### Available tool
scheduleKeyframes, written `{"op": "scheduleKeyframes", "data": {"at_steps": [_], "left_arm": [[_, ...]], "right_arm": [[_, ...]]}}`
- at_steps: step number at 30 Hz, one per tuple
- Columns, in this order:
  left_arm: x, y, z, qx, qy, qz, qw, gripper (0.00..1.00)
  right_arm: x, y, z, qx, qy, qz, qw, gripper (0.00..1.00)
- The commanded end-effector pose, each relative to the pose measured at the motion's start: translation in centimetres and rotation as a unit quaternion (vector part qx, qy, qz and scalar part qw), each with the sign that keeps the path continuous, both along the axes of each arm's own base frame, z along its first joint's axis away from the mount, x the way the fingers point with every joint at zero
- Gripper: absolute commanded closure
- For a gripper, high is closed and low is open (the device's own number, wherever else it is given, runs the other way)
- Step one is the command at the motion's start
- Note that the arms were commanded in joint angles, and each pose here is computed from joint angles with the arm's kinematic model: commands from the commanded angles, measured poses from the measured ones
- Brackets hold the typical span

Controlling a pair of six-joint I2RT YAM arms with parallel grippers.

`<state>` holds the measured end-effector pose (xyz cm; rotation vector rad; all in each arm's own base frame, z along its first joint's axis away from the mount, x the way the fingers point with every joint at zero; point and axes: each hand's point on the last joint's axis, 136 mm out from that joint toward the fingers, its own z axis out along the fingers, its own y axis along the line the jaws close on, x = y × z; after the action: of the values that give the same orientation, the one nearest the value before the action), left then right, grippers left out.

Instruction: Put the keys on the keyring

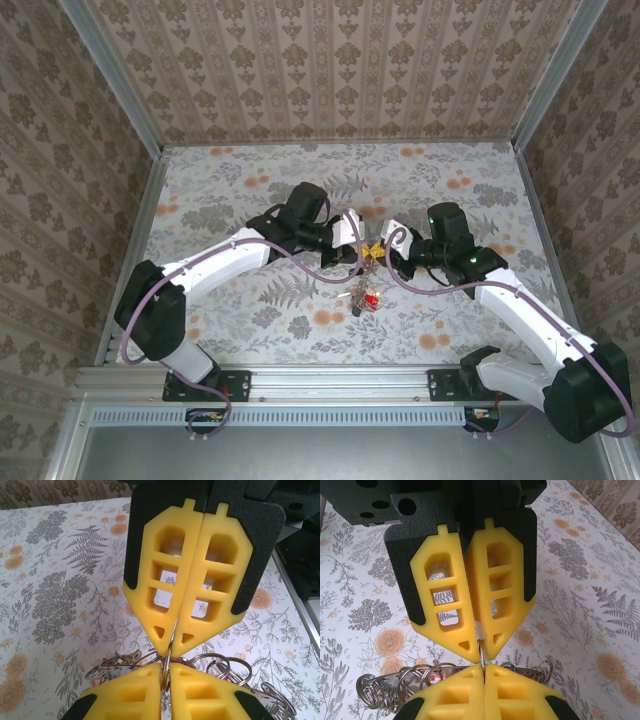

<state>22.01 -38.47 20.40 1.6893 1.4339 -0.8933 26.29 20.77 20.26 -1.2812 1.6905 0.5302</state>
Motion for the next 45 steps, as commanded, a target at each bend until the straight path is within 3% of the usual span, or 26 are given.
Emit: {"op": "scheduleKeyframes", "data": {"at_steps": [1,16,25,29,31,39,45], "left_arm": [[0.2,0.3,0.4,-0.011,-0.008,-0.002,1.000,0.87],[0.1,-0.1,0.6,-0.012,0.000,-0.012,1.000,0.91],[-0.1,-0.5,0.8,-0.014,0.005,-0.022,1.000,0.86],[-0.1,-0.5,0.7,-0.014,0.006,-0.023,1.000,0.99],[-0.1,-0.5,0.9,-0.017,0.005,-0.023,1.000,1.00],[0.0,0.0,3.8,-0.111,0.026,-0.012,0.993,1.00],[-0.9,-0.1,5.0,-0.157,0.041,-0.040,0.986,1.00]], "right_arm": [[0.0,0.3,3.1,0.019,-0.044,0.014,0.999,0.99],[0.0,0.7,3.6,0.033,-0.047,0.017,0.998,0.99],[-0.1,0.9,4.3,0.046,-0.052,0.021,0.997,0.99],[-0.1,0.9,4.0,0.043,-0.048,0.019,0.998,0.98],[-0.1,0.8,3.7,0.039,-0.044,0.017,0.998,0.96],[0.2,0.1,1.1,0.030,-0.012,-0.006,0.999,0.85],[0.6,0.9,0.8,0.066,0.011,0.003,0.998,0.84]]}}
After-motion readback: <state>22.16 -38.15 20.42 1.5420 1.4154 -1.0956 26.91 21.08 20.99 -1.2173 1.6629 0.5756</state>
